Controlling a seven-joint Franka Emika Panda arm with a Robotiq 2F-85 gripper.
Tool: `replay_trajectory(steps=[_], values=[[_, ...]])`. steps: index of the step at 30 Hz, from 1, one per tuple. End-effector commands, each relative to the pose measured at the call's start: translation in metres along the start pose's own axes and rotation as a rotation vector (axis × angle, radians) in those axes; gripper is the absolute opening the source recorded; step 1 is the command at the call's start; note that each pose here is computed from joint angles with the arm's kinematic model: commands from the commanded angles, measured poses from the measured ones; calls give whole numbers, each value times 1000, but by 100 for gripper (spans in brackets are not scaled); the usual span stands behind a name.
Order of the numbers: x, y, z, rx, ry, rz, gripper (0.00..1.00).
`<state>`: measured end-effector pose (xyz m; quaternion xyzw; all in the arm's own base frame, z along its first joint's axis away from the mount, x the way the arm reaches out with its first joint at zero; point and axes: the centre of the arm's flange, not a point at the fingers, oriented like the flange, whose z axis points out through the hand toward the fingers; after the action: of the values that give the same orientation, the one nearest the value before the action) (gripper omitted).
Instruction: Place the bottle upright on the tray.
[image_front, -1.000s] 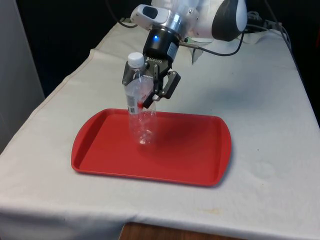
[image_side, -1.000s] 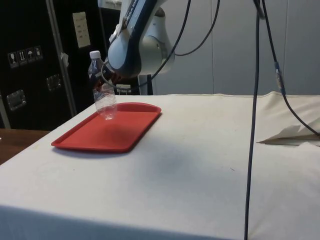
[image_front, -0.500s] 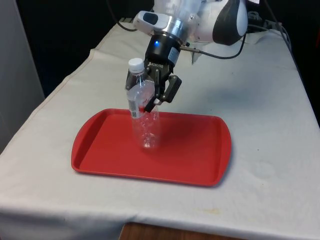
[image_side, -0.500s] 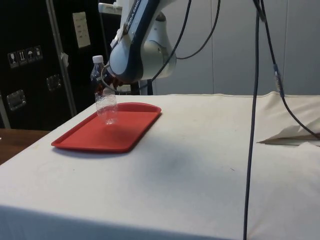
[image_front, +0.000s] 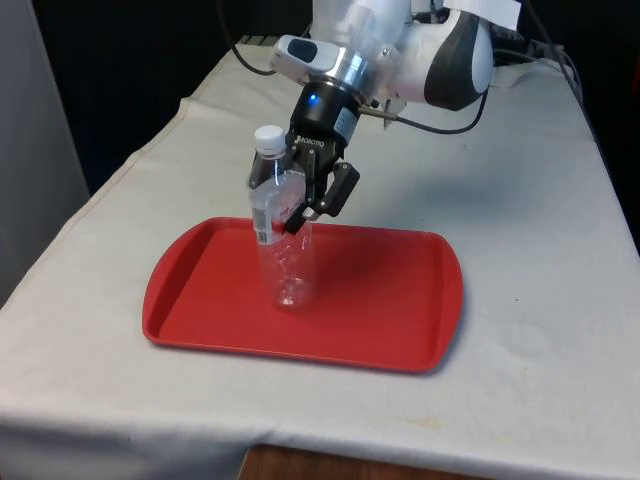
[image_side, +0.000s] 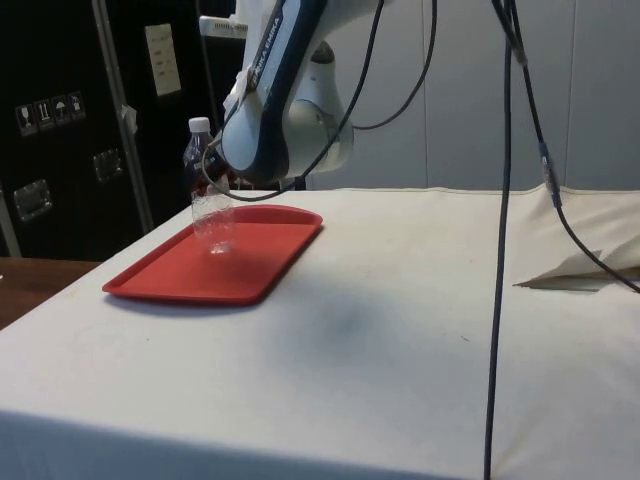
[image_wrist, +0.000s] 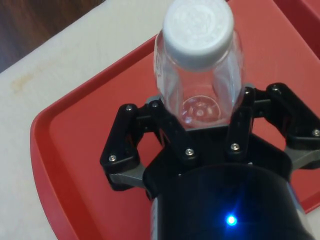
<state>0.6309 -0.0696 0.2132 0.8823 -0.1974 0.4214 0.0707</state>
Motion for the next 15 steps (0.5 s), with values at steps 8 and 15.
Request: replay_trajectory(steps=[8,15], values=[[1,-1,0,3,2,1,35],[0,-1,0,1,0,0,35]])
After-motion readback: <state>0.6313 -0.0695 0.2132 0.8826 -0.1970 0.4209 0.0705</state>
